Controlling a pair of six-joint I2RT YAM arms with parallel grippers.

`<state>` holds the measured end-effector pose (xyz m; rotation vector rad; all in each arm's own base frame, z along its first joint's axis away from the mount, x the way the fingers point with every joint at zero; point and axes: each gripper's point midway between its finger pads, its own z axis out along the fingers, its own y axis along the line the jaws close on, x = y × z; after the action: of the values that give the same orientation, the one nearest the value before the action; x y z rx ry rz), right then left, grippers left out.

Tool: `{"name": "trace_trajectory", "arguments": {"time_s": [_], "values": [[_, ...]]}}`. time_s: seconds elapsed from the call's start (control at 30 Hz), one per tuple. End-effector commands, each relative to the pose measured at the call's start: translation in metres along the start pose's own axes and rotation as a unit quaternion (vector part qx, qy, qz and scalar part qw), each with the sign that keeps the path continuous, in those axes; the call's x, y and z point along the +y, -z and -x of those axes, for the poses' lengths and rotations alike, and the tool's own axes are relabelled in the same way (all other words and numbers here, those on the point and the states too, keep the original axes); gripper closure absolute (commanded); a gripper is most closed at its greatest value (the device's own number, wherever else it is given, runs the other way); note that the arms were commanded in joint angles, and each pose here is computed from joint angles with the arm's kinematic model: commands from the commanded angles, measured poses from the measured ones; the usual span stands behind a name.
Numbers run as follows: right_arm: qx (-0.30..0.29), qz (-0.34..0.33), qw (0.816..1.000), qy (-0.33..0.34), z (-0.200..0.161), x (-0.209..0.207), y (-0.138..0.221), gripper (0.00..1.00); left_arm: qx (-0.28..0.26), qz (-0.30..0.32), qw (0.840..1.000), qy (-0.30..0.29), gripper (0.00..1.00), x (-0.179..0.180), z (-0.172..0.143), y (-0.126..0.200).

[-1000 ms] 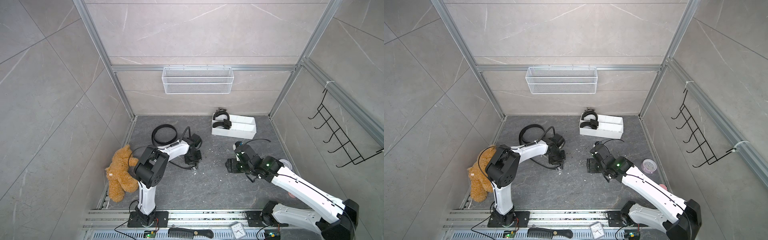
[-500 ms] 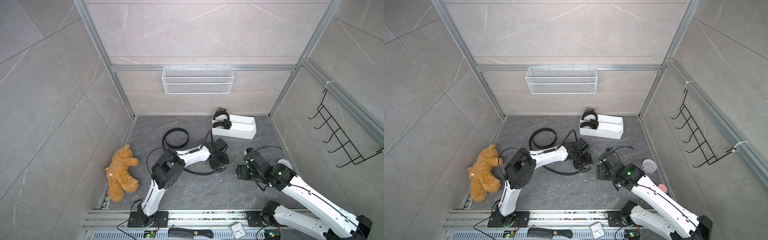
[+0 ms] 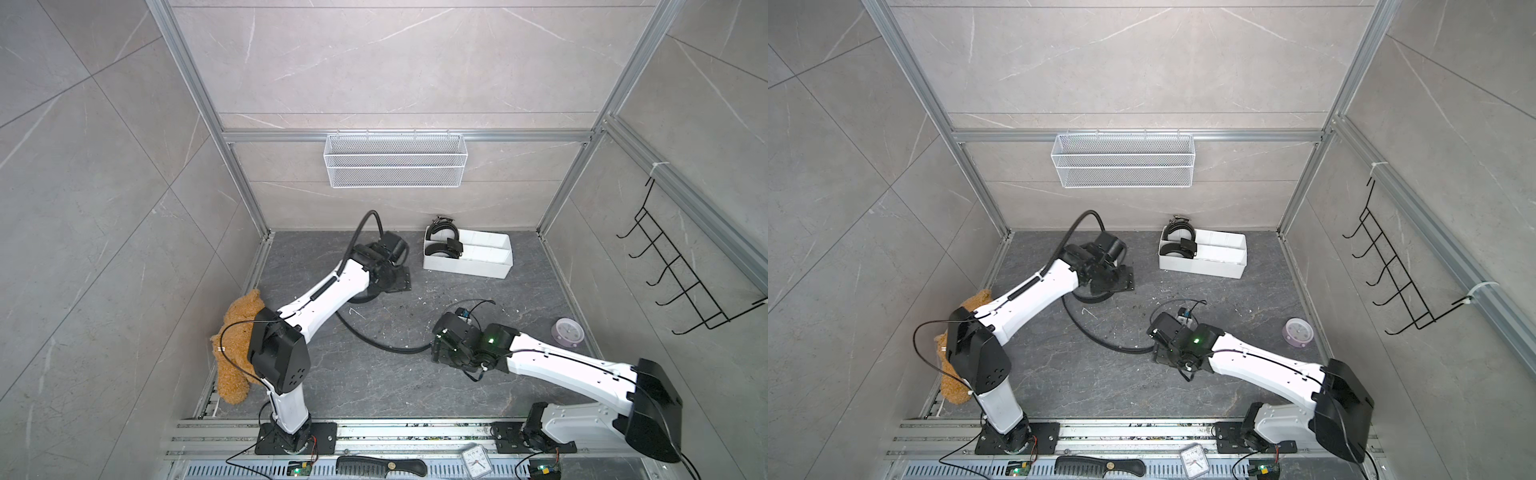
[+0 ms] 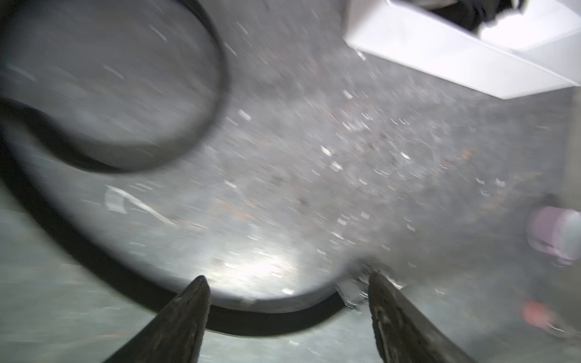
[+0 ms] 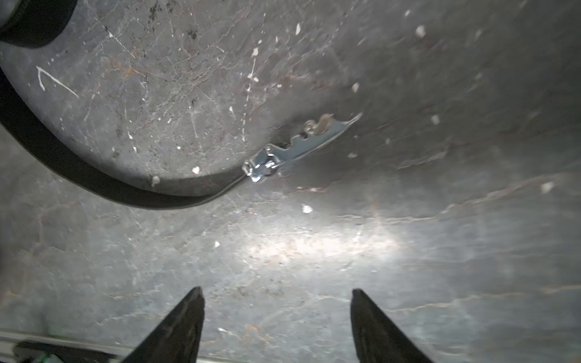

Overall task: Place the belts into the storage roll
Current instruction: Move the belt at the center of the board, then roll the belt at the center of the board.

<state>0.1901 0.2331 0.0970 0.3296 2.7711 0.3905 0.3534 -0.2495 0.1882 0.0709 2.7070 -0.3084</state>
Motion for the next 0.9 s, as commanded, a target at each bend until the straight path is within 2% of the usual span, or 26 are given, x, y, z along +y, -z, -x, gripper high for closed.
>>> {"name": "trace_trajectory", "arguments": {"time_s": [0.0,0.13,0.2,0.37,0.5,0.6,0.7,0.8,0.87], "values": [[-0.03,0.037,0.992,-0.113,0.011,0.027,-0.016,0.26,0.038,0.066,0.991,-0.112,0.16,0.046,-0.009,-0.001],[-0.055,0.037,0.989,-0.133,0.022,0.04,-0.033,0.24,0.024,0.053,0.99,-0.126,0.17,0.067,0.004,-0.01],[-0.041,0.039,0.989,-0.14,0.022,0.048,-0.046,0.24,0.022,0.046,0.989,-0.135,0.17,0.074,0.009,-0.016],[0.01,0.032,0.984,-0.173,0.004,0.056,-0.079,0.27,0.065,0.045,0.983,-0.168,0.19,0.079,0.004,-0.038],[0.014,0.005,0.985,-0.174,0.0,0.045,-0.091,0.31,0.095,0.03,0.975,-0.197,0.2,0.073,0.002,-0.052],[0.014,-0.025,0.986,-0.161,0.001,0.031,-0.099,0.39,0.115,0.023,0.972,-0.201,0.21,0.07,0.0,-0.062],[0.022,-0.047,0.987,-0.151,-0.004,0.014,-0.108,0.53,0.135,0.01,0.967,-0.214,0.23,0.068,-0.008,-0.075],[0.02,-0.063,0.989,-0.136,-0.006,0.001,-0.107,0.68,0.147,0.054,0.958,-0.239,0.28,0.085,-0.008,-0.091],[0.013,-0.075,0.989,-0.125,-0.006,-0.01,-0.102,0.78,0.147,0.045,0.955,-0.253,0.28,0.083,-0.009,-0.101]]}}
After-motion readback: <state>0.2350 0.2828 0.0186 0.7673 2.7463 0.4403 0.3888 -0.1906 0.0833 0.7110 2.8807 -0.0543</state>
